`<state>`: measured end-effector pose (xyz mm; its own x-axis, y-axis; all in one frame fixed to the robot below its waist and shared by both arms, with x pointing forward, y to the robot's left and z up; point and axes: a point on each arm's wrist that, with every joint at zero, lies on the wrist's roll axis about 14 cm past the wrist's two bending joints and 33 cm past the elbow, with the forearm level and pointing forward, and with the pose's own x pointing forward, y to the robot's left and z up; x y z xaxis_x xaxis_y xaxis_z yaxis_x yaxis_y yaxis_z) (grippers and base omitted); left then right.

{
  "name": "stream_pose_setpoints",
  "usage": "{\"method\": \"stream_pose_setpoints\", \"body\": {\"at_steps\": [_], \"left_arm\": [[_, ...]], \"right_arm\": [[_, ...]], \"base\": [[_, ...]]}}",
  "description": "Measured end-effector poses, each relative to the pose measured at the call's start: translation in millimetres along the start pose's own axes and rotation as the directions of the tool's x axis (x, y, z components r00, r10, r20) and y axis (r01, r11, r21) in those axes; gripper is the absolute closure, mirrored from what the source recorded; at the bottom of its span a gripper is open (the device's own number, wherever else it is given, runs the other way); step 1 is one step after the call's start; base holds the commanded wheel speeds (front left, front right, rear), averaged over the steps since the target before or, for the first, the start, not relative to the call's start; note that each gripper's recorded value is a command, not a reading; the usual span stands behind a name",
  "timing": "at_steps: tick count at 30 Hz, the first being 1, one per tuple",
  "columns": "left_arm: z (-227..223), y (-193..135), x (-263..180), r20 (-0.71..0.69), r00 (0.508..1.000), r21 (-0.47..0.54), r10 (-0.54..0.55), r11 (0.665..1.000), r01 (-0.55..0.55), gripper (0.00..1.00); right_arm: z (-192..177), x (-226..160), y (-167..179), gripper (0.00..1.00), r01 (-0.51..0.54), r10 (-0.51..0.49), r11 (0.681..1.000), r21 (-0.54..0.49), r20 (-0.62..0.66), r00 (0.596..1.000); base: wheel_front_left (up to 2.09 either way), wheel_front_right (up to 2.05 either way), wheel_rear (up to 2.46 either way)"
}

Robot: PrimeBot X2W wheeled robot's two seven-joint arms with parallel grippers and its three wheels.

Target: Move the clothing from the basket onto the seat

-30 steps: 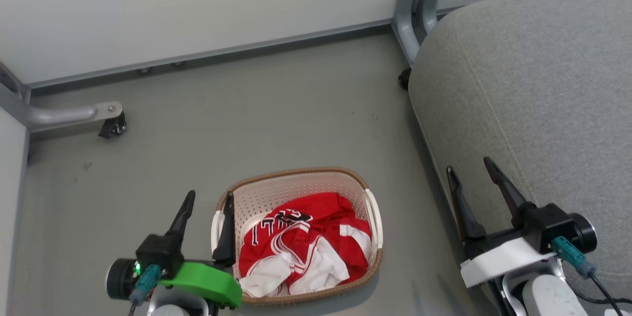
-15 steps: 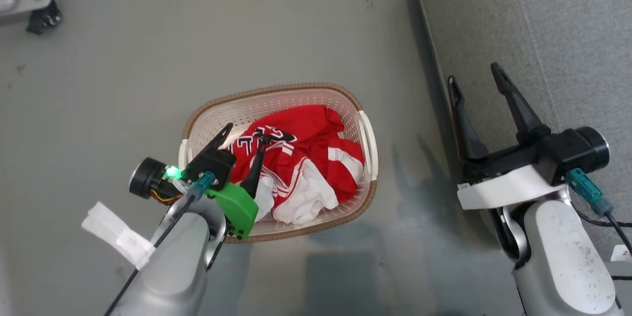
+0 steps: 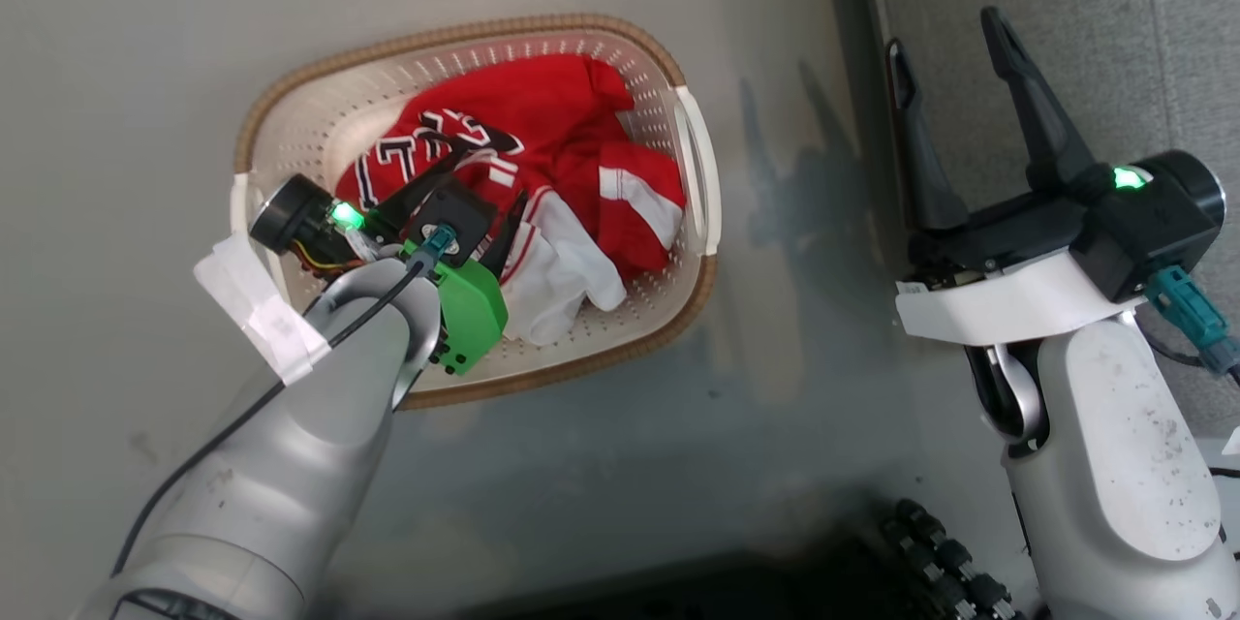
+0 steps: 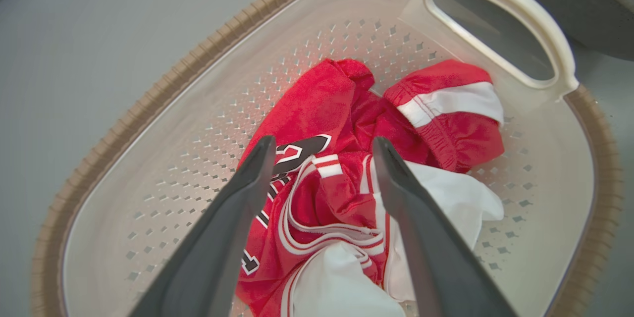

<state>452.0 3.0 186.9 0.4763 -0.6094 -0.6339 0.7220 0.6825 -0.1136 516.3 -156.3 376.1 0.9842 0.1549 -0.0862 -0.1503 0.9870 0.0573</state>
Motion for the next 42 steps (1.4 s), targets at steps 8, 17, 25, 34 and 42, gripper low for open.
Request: {"method": "stream_pose_setpoints", "body": {"at_steps": [8,17,25,34,42], "left_arm": [[-51,0,34,-0.121,0.991,-0.002,-0.059,0.998,0.060,0.00],[-89,0,67,-0.212,0.975,-0.006,-0.072,0.997,0.072,0.00],[-129,9,78,-0.321,0.947,0.019,-0.023,0.999,0.031,0.00],[-141,4,86,-0.344,0.938,-0.003,-0.027,1.000,0.028,1.00],[-112,5,83,-0.265,0.964,-0.005,-0.006,1.000,0.005,1.00]], "right_arm": [[-23,13,1,0.00,-0.025,0.025,1.000,-0.008,-0.016,1.000],[-42,23,3,0.00,-0.053,0.052,0.998,-0.021,-0.022,0.998],[-58,26,4,0.00,-0.066,0.066,0.998,-0.013,-0.038,0.997],[-67,23,-3,0.00,-0.052,0.051,0.999,-0.014,-0.065,0.997],[-51,23,-4,0.00,-0.045,0.044,0.999,-0.015,-0.042,0.998]], "base": [[0.00,0.00,0.00],[0.00,0.00,0.00],[0.00,0.00,0.00],[0.00,0.00,0.00],[0.00,0.00,0.00]]}}
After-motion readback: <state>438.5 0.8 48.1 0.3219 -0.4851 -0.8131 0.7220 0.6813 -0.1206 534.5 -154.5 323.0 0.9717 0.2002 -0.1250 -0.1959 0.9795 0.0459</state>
